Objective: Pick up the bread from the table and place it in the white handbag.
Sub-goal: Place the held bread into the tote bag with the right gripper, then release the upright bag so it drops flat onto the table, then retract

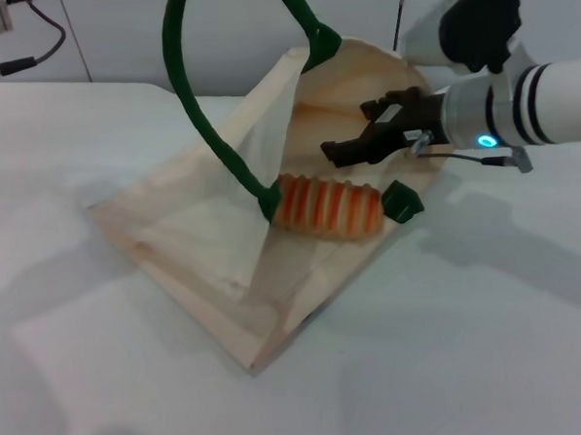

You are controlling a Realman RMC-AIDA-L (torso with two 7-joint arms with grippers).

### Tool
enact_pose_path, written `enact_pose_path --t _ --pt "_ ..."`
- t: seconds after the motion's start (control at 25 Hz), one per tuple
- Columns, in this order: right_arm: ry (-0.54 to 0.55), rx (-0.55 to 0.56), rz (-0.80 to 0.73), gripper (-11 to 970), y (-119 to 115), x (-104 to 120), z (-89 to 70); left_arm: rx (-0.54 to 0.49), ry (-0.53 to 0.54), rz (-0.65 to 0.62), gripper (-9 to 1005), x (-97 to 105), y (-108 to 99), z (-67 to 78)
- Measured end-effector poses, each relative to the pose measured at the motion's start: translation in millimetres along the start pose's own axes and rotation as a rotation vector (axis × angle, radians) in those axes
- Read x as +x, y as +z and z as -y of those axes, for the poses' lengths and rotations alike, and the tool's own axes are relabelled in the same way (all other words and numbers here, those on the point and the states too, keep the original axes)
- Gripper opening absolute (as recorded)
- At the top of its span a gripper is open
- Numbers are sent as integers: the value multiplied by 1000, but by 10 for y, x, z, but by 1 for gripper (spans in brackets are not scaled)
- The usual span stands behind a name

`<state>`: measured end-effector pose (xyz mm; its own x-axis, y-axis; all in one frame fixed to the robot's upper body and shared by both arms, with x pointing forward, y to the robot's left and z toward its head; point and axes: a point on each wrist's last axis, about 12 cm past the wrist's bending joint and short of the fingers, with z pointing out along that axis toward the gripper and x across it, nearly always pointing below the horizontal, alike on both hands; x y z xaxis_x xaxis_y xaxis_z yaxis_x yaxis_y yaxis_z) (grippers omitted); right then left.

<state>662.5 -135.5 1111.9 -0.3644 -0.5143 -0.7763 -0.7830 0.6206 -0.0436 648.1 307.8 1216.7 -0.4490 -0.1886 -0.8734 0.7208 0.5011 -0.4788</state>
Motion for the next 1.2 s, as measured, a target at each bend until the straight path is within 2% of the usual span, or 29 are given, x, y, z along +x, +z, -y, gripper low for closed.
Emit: enact_pose_path --t 0.2,0.56,0.84,1.04,1.2 --pt "6 7 -4 897 -24 40 35 -10 -1 3 119 1 2 -12" --pt "0 -5 -1 897 -19 43 7 -45 -3 3 306 42 12 -51" --pt "11 14 -1 897 -43 69 60 -50 0 0 444 47 -1 -58" --pt "46 63 12 897 -105 134 183 -69 -8 25 541 62 -43 -86" --pt "90 118 66 897 -194 173 320 -88 -26 136 691 114 -131 -117"
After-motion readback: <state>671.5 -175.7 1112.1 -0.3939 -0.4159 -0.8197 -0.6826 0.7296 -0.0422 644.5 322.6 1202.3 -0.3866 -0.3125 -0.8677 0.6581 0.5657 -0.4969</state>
